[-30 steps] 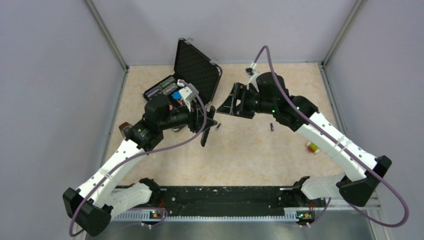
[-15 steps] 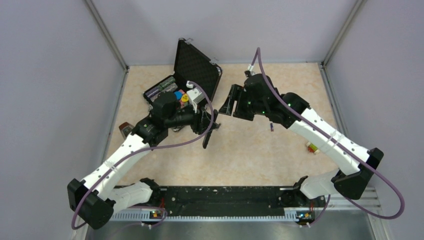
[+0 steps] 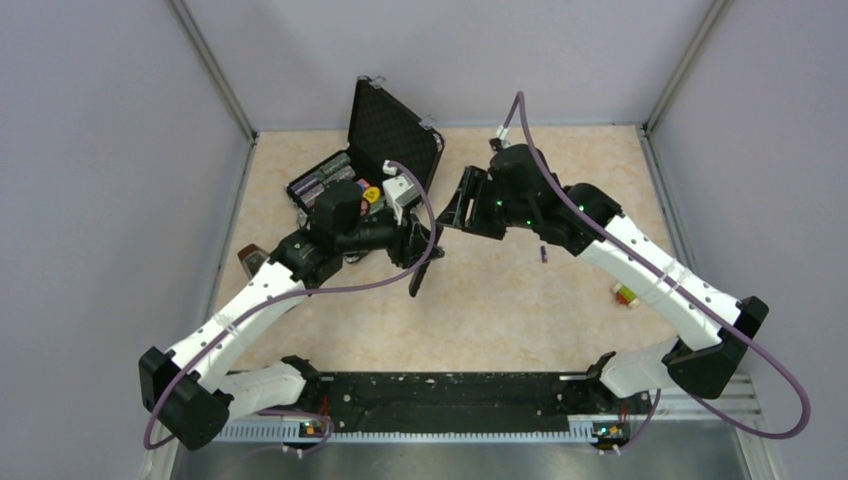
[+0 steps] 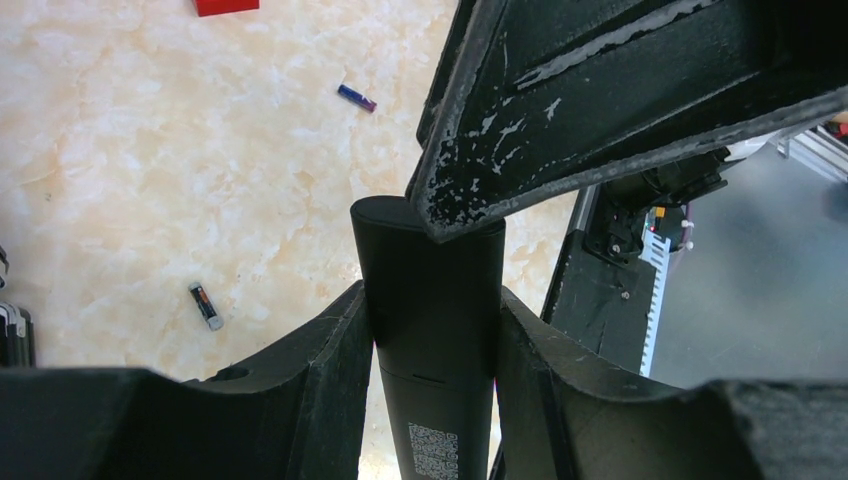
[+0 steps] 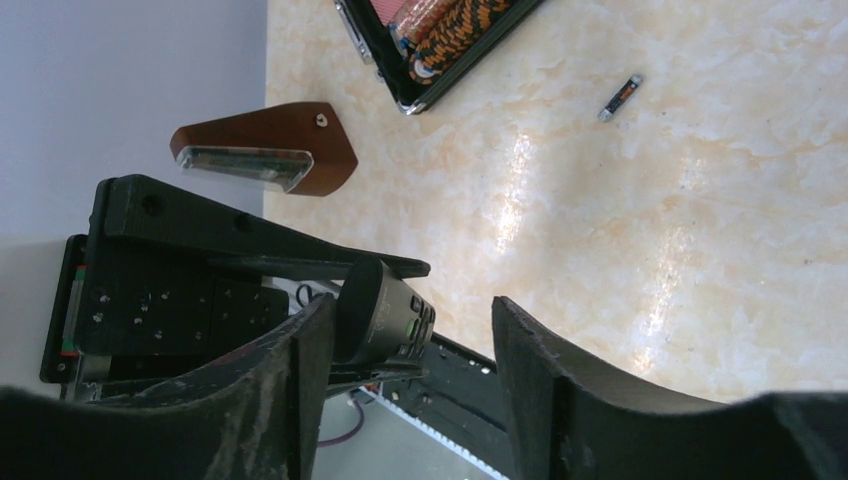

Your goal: Load the batteries into the remote control

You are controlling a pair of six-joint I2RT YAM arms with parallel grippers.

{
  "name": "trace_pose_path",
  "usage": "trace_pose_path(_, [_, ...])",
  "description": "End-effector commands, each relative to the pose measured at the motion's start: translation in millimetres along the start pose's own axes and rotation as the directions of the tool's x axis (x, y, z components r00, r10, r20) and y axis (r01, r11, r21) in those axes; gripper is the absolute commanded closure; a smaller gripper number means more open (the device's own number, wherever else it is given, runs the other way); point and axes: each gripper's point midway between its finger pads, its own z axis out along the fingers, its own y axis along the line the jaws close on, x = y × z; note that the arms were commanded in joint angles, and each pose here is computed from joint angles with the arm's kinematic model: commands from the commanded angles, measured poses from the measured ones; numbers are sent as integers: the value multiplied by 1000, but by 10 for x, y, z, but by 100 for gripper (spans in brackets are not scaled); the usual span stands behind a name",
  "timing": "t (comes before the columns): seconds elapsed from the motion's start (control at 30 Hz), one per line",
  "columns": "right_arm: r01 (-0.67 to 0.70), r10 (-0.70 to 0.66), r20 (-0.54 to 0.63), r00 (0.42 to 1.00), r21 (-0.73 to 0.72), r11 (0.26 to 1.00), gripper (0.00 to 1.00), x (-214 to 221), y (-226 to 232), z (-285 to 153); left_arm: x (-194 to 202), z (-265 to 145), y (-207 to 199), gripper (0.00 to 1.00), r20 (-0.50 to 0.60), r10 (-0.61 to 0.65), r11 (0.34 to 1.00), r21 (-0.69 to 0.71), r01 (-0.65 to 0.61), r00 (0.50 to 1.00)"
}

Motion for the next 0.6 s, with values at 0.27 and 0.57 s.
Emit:
trace_pose_path(0.27, [31,-37,-121,992,-57,998,54,228,131,13,-243,104,-26,100,23,71,997,20,-72,997])
trace_pose_path(0.57, [52,-60,-137,989,-58,997,48,280,98,42,-225,129,-30,100,11,70,997,27,-71,997])
